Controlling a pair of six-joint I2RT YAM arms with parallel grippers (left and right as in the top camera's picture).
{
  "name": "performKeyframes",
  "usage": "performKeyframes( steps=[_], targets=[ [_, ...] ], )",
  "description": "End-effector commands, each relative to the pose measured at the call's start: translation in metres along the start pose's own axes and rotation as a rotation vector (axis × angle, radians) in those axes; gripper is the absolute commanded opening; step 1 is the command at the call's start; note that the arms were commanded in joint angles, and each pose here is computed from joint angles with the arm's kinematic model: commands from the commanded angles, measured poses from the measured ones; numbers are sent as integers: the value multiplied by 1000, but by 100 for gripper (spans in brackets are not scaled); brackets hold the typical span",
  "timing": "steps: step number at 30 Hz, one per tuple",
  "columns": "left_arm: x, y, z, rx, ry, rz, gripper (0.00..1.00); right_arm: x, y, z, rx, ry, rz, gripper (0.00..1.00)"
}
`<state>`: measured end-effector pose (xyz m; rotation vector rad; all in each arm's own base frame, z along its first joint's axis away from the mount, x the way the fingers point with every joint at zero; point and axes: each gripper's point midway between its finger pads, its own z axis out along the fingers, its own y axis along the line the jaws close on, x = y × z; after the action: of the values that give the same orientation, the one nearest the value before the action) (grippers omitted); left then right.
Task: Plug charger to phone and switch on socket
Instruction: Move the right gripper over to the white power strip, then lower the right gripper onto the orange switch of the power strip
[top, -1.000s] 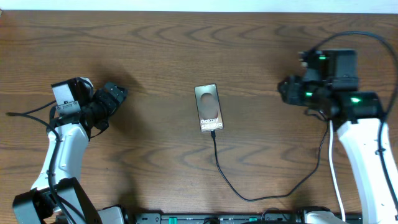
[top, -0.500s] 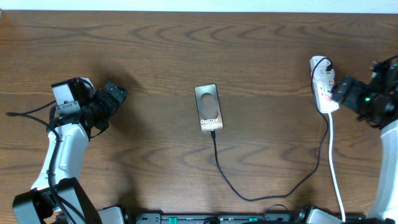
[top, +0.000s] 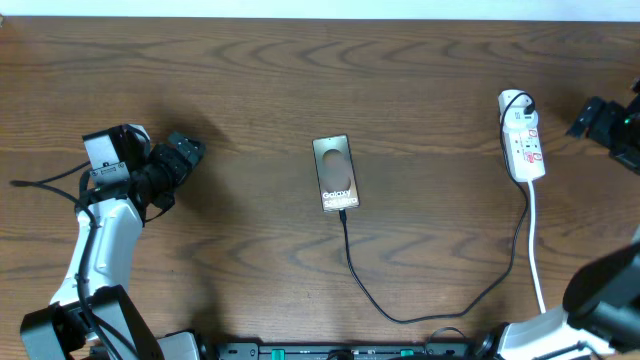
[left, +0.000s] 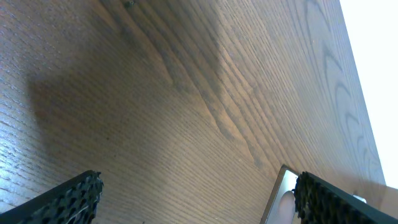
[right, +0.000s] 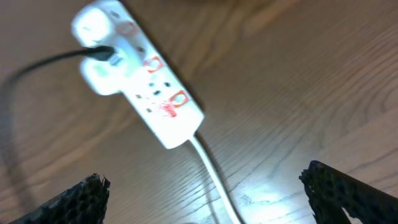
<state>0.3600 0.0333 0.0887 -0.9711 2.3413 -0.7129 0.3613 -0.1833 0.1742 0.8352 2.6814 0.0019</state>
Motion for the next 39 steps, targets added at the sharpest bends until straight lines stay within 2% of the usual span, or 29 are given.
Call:
performKeyframes(
  steps=[1, 12, 20, 32, 39],
  targets=[
    [-3, 1, 0, -9, -8, 12, 98, -2, -16, 40, 49, 71, -11, 99],
    [-3, 1, 0, -8, -8, 12, 98, -2, -29, 138, 55, 164, 11, 99],
    [-3, 1, 0, -8, -8, 12, 98, 2, -23, 184, 2, 188, 18, 99],
    [-3, 1, 0, -9, -8, 12, 98, -22, -16, 190, -37, 96, 14, 99],
    [-3, 1, 0, -8, -8, 12, 98, -35, 7, 174, -165, 48, 10, 99]
  ],
)
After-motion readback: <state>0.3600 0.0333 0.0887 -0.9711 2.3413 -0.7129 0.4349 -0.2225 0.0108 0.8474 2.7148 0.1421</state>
